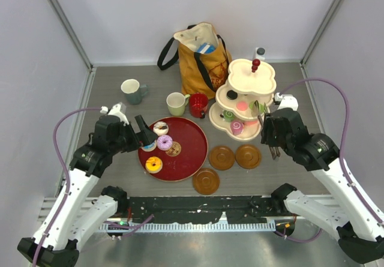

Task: Serve the afternoon tea

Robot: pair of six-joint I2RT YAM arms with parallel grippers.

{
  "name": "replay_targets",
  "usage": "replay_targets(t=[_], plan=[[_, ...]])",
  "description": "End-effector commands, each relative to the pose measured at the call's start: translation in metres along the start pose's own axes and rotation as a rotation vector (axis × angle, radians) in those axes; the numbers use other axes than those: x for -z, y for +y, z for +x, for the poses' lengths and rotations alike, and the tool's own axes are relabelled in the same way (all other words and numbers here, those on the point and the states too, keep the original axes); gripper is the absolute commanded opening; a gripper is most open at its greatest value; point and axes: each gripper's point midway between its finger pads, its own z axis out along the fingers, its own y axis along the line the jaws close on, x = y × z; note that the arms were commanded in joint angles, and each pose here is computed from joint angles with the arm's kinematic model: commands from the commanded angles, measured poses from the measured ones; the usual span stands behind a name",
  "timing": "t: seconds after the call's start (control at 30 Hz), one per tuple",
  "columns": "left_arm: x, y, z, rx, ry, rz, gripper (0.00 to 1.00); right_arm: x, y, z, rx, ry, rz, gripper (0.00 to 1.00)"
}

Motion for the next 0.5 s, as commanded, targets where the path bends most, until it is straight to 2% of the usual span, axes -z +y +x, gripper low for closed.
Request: replay_targets(t=[0.0, 0.47], plan=[[0.0, -0.008, -0.01, 0.001, -0.05, 0.044, 1.0, -0.009, -0.008, -0.024, -0.035, -0.071, 0.063, 0.35], [-0.009, -0.002, -0.005, -0.016, -0.024, 0.026, 1.0, -0.042, -0.009, -0.051, -0.042, -0.118, 0.101, 0.35]])
